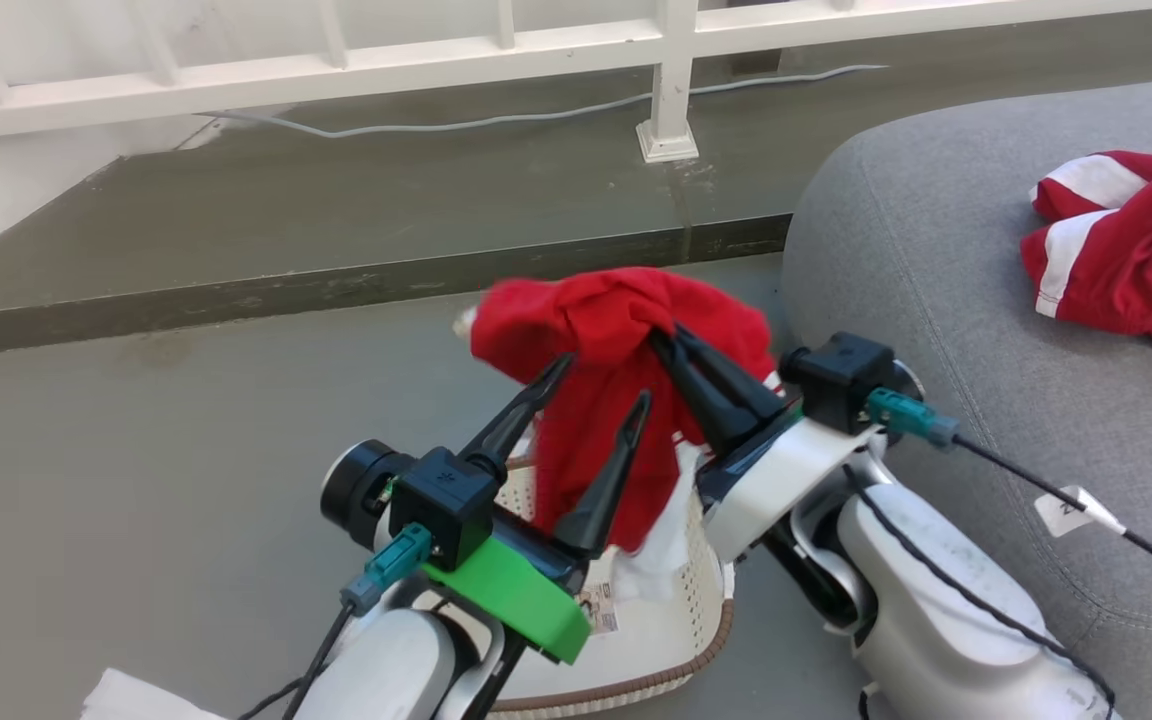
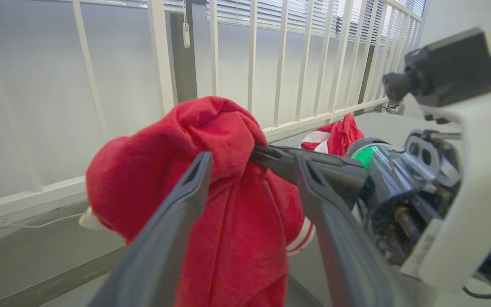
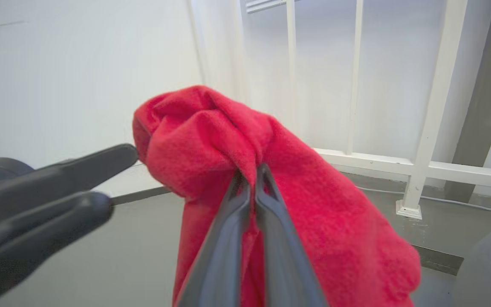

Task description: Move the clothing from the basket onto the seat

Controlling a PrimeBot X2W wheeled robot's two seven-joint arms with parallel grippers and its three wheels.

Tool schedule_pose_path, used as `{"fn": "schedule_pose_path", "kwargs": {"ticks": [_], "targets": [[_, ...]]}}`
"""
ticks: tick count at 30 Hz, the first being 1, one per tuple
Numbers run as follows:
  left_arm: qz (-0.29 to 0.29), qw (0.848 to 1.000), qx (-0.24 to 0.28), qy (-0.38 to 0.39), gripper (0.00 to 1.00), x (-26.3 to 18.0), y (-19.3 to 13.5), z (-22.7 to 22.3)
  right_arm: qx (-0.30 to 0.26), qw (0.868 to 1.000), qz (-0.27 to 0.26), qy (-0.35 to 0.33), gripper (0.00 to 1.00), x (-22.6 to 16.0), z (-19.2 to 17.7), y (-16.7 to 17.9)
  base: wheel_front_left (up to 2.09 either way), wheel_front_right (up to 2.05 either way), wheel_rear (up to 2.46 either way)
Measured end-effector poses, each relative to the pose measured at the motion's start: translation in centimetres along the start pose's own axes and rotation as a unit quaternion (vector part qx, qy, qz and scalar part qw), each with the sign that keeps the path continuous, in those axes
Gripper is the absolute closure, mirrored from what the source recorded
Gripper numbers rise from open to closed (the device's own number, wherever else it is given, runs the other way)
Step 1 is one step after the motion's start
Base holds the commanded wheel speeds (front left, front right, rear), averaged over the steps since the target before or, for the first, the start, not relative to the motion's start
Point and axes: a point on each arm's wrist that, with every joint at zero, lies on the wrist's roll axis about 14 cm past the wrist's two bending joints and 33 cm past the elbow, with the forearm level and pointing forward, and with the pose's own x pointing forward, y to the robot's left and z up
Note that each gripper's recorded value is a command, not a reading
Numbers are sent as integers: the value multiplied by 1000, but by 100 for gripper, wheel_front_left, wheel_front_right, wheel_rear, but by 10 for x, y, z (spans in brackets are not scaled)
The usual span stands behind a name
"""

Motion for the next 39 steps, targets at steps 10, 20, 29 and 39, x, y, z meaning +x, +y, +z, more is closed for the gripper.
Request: {"fn": "schedule_pose_path", "kwargs": {"ticks": [10, 20, 29, 39], "targets": [[-22, 998, 36, 46, 0, -3, 2, -23, -18, 995, -93, -6, 100, -16, 5, -61, 0, 0, 0], [-63, 995, 16, 75, 0, 4, -16, -44, -19, 984, -178, -7, 100, -42, 4, -112, 0, 0, 0], [-99, 990, -5, 102, 0, 13, -27, -65, -15, 968, -251, -3, 100, -74, 1, -152, 0, 0, 0], [-147, 978, -29, 144, 0, 20, -47, -97, -14, 945, -326, -3, 100, -114, 0, -186, 0, 0, 0]]}}
